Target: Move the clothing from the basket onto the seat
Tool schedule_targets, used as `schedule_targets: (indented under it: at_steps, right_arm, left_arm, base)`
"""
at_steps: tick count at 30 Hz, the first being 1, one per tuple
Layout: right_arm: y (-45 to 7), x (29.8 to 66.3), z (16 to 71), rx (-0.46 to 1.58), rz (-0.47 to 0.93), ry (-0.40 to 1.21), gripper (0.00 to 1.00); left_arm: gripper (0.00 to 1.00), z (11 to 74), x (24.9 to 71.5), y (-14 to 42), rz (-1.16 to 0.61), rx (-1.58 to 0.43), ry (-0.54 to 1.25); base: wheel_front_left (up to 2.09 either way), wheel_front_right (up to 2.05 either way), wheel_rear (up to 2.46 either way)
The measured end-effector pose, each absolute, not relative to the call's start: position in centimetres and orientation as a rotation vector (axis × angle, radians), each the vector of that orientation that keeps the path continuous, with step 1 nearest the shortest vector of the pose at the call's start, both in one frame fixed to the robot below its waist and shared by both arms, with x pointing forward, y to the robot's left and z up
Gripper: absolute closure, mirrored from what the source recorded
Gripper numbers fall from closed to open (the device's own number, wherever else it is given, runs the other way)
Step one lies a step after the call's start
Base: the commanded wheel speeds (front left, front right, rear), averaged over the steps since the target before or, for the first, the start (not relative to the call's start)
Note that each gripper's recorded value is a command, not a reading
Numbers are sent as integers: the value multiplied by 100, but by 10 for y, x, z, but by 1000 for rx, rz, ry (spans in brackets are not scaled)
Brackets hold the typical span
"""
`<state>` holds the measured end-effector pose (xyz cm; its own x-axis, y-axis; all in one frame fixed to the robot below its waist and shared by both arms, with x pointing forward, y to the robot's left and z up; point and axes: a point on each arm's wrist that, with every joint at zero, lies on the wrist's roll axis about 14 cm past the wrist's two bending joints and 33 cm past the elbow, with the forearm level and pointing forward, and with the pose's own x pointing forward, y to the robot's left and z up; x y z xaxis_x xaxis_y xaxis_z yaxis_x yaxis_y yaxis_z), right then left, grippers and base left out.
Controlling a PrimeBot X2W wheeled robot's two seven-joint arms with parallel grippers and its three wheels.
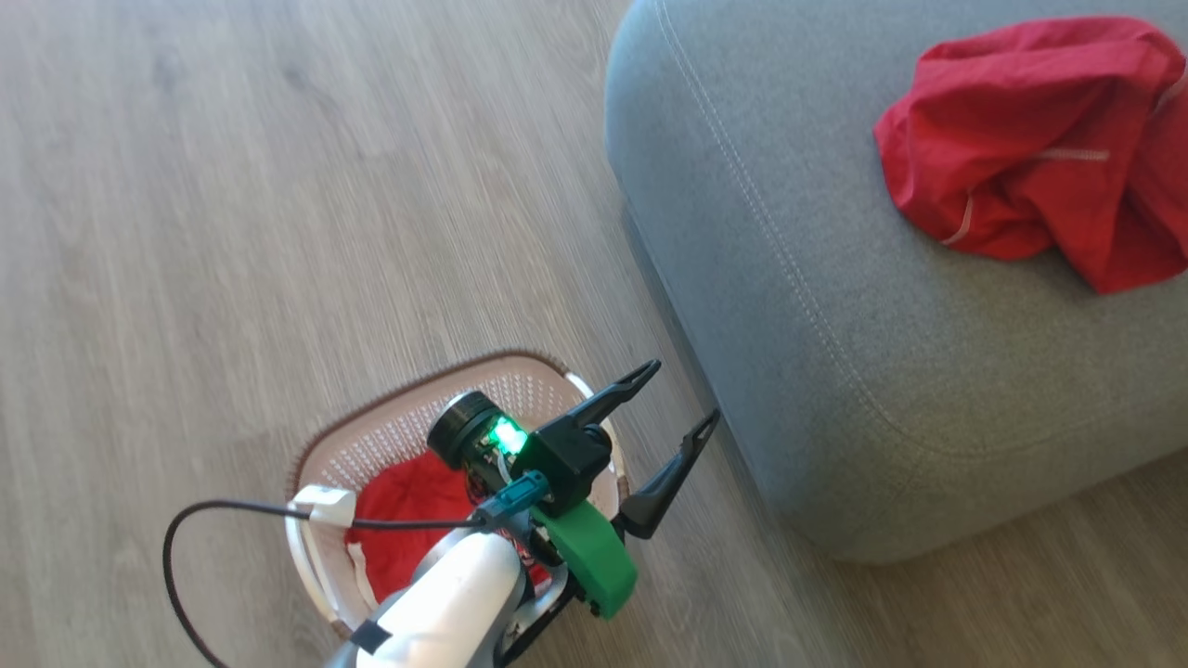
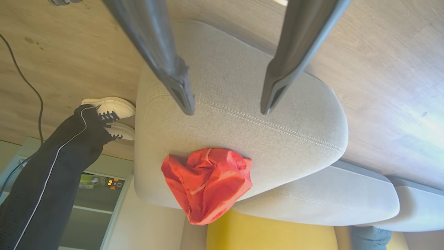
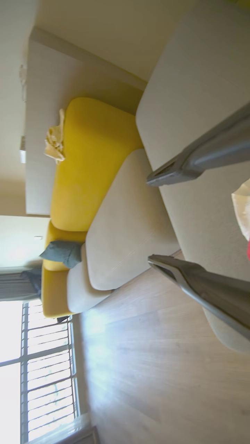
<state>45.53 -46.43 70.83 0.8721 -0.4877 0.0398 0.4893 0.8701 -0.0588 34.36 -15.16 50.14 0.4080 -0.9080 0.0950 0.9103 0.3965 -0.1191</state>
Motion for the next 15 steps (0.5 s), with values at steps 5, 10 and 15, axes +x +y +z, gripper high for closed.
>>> schedule_targets:
  at_steps: [5, 10, 15]
  right_arm:
    - [-455, 436, 779, -72, -468, -270, 0]
    - [-440, 413, 822, -55, -408, -452, 0]
    - [-411, 409, 824, -62, -300, -520, 0]
  left_arm:
    - [0, 525, 338, -144, -1119, -183, -60]
    - [0, 541, 337, -131, -1048, -212, -91]
    - [0, 556, 341, -119, -1001, -216, -134]
  base:
    - [0, 0, 0]
    - [0, 0, 0]
    - [0, 0, 0]
